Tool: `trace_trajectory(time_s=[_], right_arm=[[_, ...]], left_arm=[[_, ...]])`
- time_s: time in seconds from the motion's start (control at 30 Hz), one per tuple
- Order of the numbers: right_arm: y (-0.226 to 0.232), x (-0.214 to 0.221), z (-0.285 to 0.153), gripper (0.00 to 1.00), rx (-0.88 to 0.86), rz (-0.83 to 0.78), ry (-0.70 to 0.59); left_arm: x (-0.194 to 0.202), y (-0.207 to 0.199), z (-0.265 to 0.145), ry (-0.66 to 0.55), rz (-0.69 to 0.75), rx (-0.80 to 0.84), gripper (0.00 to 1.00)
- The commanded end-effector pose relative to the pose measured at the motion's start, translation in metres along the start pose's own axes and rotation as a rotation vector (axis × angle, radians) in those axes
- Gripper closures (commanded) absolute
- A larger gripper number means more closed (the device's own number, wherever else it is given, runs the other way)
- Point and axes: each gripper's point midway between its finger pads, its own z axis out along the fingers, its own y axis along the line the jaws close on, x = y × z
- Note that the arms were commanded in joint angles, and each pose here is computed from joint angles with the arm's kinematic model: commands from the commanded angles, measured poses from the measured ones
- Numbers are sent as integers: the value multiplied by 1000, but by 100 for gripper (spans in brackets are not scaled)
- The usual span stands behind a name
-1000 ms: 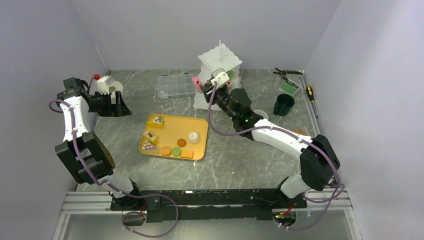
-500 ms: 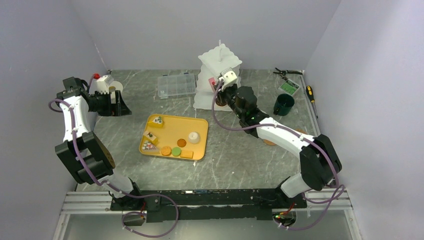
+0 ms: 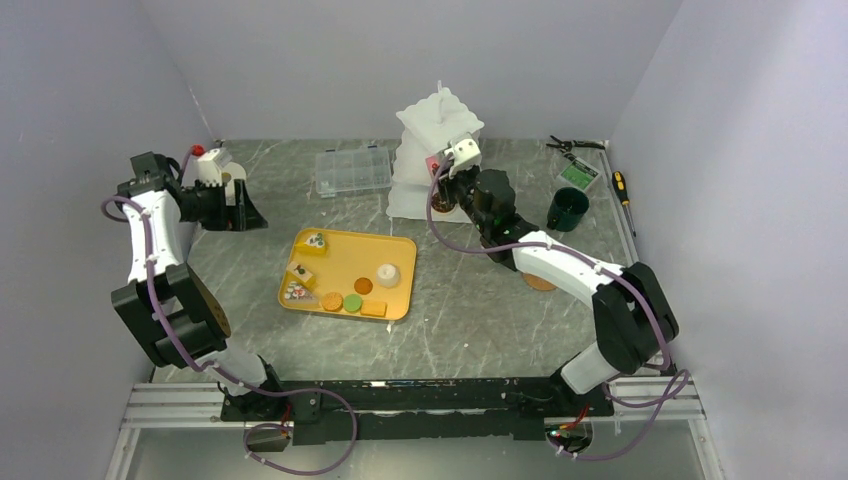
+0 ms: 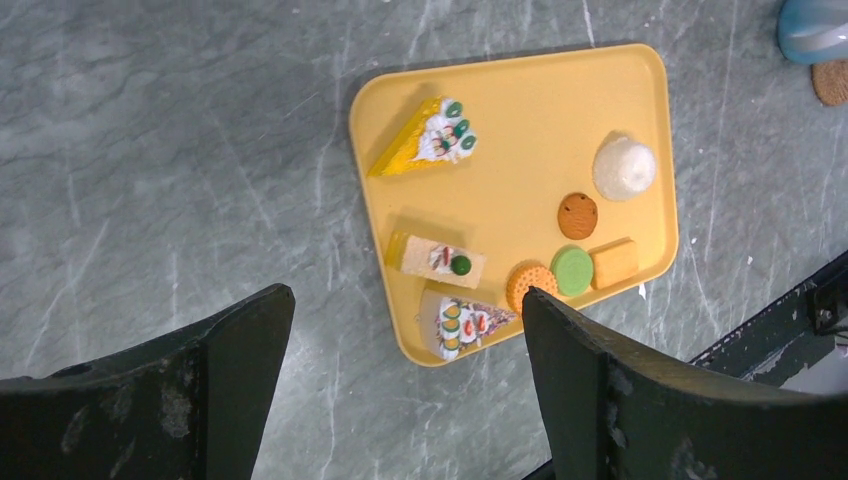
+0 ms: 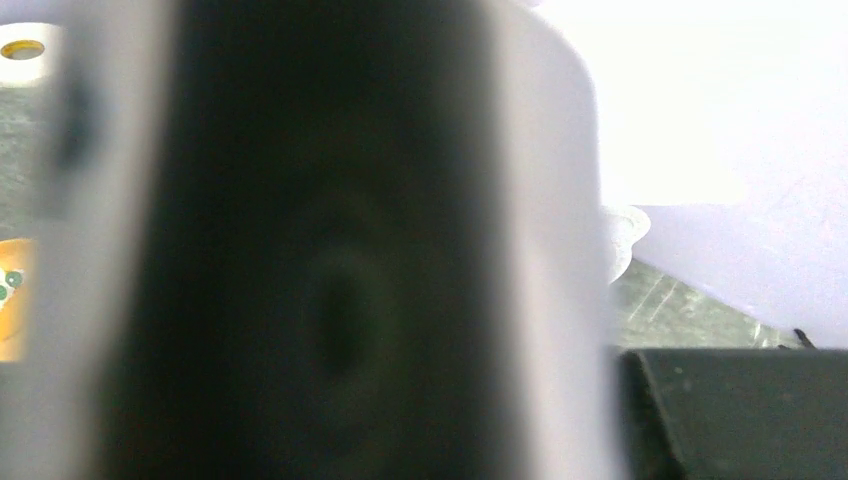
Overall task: Serve the afternoon tea
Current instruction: Place the desert on the desert table.
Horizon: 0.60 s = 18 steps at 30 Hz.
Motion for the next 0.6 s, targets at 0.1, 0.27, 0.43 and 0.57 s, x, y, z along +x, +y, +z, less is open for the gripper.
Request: trace_trajectory(time_s=[0.1,0.27,0.43,0.57], right_arm=[[-2,-37,13,51,-1,64,-120],[-2,-45,14,43,-7,66,-133],[-3,-60,0,43,-15,85,-166],[-2,-78,-20,43,-42,116,-199]], left_arm=[[-28,-40,11,-6,116,61,10],[-45,-61,23,15,192,75,10],[-75,-92,35,-2,283,123,10],[-107,-124,49,-37,395,197,10]])
